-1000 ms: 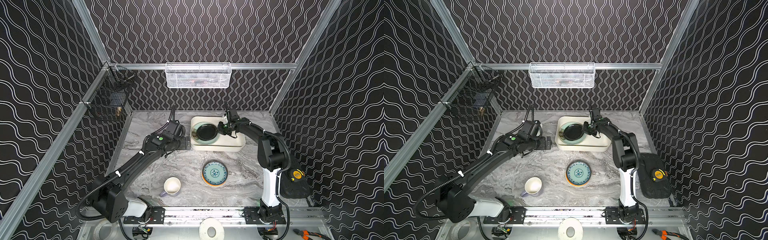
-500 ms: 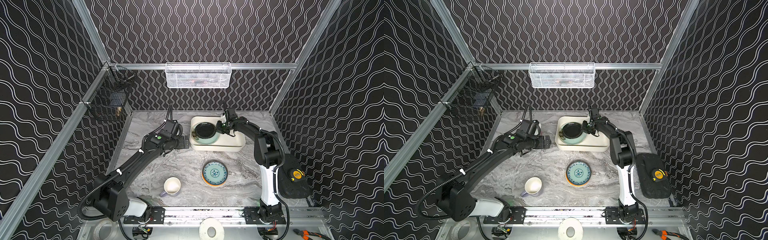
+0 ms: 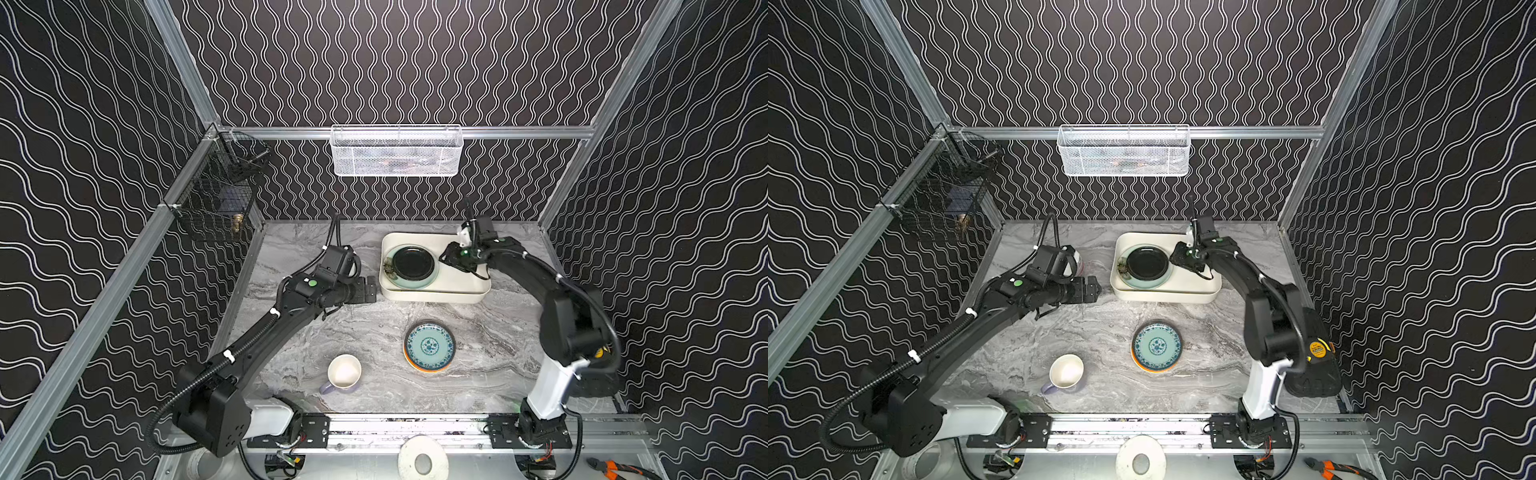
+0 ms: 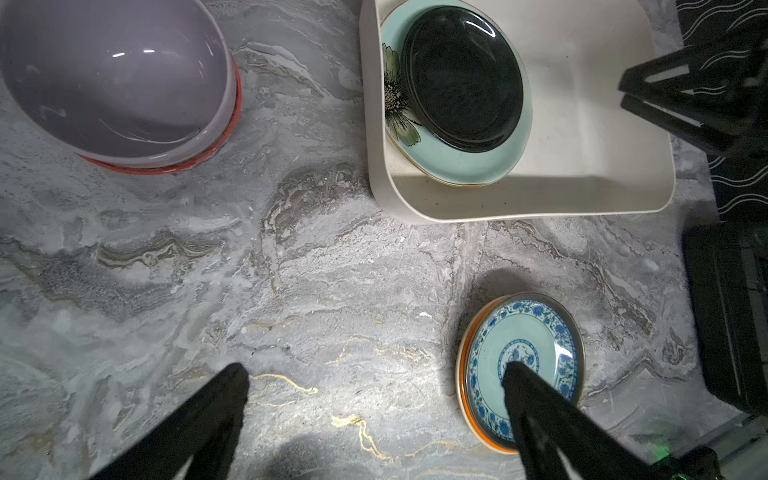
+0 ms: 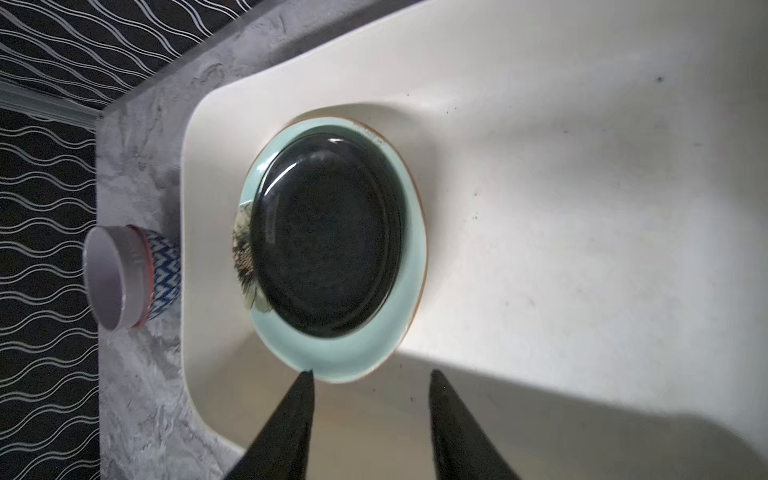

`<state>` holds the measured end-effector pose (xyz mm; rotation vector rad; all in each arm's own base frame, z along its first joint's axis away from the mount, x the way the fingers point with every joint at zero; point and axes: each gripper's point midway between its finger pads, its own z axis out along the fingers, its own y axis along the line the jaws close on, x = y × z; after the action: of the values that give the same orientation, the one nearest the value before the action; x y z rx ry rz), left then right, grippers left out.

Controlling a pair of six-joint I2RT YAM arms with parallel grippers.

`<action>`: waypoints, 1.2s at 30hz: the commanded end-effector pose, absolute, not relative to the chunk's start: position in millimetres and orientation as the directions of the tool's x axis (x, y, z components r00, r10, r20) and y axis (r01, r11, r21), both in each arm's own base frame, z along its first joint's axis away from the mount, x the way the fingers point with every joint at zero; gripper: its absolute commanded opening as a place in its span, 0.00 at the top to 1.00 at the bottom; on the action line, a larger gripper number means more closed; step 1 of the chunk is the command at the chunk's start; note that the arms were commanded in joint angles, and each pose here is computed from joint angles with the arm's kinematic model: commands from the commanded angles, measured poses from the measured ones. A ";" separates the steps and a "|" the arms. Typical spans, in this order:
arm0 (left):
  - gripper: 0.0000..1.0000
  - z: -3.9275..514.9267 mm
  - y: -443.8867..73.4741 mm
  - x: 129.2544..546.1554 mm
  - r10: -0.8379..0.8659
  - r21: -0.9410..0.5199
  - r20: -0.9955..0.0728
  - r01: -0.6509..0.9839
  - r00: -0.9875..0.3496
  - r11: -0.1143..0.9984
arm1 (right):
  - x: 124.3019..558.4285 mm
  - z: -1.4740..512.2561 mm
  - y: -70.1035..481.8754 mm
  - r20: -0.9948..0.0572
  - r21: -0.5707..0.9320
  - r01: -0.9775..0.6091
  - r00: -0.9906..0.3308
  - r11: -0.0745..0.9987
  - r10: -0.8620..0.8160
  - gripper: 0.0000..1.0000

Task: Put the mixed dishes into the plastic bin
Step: 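Carry the black plate into the cream bin with the right gripper and release it, then pinch the blue-patterned plate edge with both grippers and tilt it up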

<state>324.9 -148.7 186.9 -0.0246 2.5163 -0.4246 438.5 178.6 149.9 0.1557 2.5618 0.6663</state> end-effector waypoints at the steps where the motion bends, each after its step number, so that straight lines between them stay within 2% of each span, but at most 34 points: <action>1: 0.01 193.9 -152.5 320.5 -0.129 -0.345 -0.556 0.087 -0.821 0.934 | 392.3 149.7 174.2 -0.410 0.470 -0.019 -0.890 0.882 0.200 0.59; 7: 0.01 196.3 -167.6 299.1 -0.111 -0.359 -0.572 0.126 -0.813 0.925 | 287.1 110.4 175.7 -0.363 0.401 -0.027 -0.923 0.916 0.131 0.62; 12: 0.01 177.6 -208.4 266.2 -0.017 -0.321 -0.561 0.199 -0.827 0.926 | 244.2 83.9 166.5 -0.345 0.378 -0.008 -0.929 0.926 0.133 0.63; 21: 0.01 159.1 -238.1 230.8 0.044 -0.295 -0.556 0.246 -0.830 0.923 | 226.1 57.5 160.3 -0.326 0.365 -0.013 -0.939 0.931 0.114 0.64; 31: 0.01 156.8 -250.3 223.1 0.095 -0.250 -0.561 0.278 -0.823 0.927 | 229.0 46.4 162.5 -0.317 0.353 -0.020 -0.943 0.935 0.099 0.76; 36: 0.01 155.3 -248.4 223.9 0.097 -0.239 -0.563 0.275 -0.821 0.931 | 231.4 47.1 164.0 -0.320 0.350 -0.029 -0.943 0.936 0.091 0.76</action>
<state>220.1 -250.6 153.4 0.2952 2.5325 -0.4383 224.8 160.5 42.9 0.0542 2.7843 0.4967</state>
